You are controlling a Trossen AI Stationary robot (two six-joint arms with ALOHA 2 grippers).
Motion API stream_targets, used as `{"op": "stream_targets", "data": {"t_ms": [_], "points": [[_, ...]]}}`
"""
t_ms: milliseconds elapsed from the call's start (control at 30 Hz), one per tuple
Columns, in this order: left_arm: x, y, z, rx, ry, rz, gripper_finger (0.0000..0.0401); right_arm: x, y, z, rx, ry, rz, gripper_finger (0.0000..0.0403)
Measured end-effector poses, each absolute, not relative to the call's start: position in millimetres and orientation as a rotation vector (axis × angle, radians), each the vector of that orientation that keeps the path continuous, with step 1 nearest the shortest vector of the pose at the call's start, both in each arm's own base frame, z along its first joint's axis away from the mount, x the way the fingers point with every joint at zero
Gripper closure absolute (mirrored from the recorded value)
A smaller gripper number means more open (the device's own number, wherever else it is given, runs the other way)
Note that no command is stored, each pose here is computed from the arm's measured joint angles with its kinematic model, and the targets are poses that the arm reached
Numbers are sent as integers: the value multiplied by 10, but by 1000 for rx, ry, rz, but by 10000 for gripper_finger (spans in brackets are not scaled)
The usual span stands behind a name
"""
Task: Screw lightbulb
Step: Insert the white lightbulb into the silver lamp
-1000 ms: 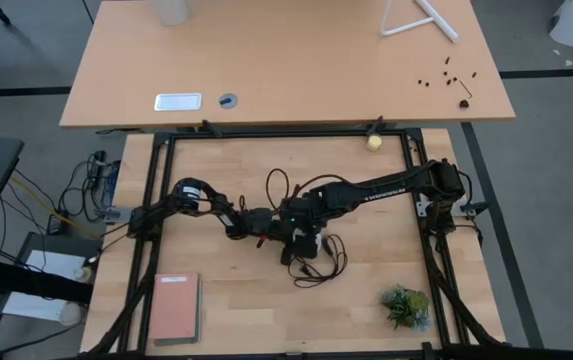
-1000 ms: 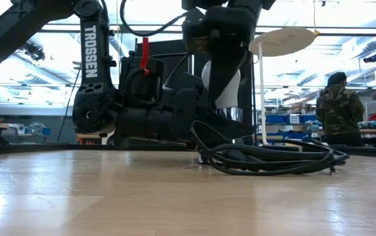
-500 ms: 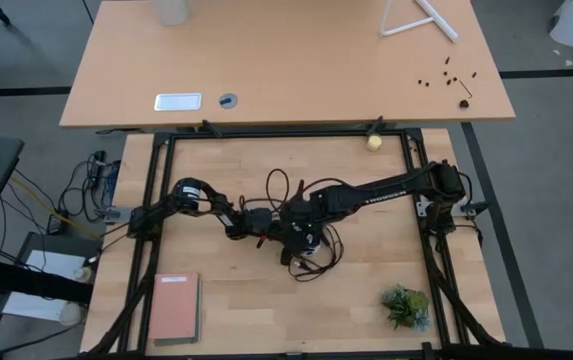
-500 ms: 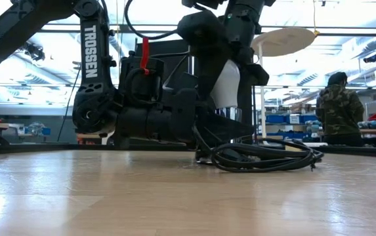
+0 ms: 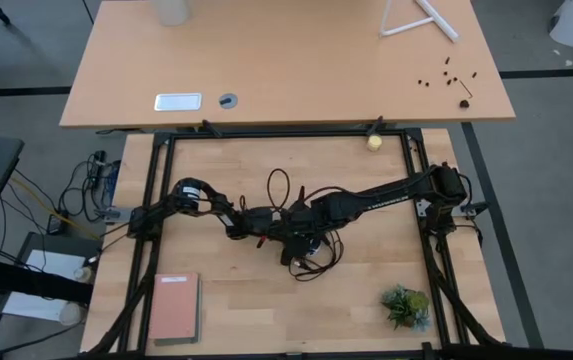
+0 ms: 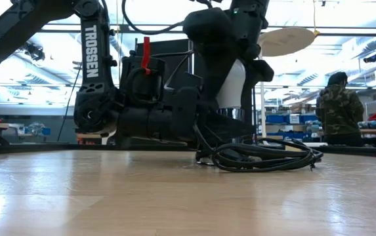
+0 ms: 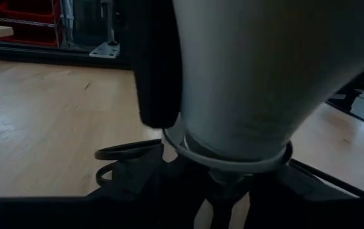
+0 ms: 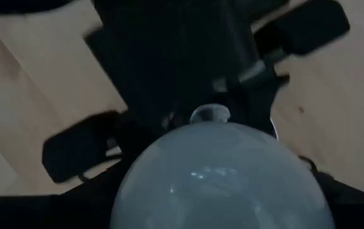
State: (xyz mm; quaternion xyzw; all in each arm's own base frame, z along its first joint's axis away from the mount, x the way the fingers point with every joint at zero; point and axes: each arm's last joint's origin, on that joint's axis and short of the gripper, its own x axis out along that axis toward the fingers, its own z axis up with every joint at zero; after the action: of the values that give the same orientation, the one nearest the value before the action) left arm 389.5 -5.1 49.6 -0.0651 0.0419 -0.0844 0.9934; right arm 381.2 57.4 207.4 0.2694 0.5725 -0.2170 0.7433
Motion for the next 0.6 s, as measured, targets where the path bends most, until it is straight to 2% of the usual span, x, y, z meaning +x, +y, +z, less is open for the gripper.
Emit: {"op": "stream_targets", "data": {"t_ms": [233,600], "points": [[3892,-46,489,-132,90,-168,212,3659,616,2082,612,1395,-489,137],[3891,-59,498,-118,80,-169,212,3734,519,2110,559,1323,-463,137]]}}
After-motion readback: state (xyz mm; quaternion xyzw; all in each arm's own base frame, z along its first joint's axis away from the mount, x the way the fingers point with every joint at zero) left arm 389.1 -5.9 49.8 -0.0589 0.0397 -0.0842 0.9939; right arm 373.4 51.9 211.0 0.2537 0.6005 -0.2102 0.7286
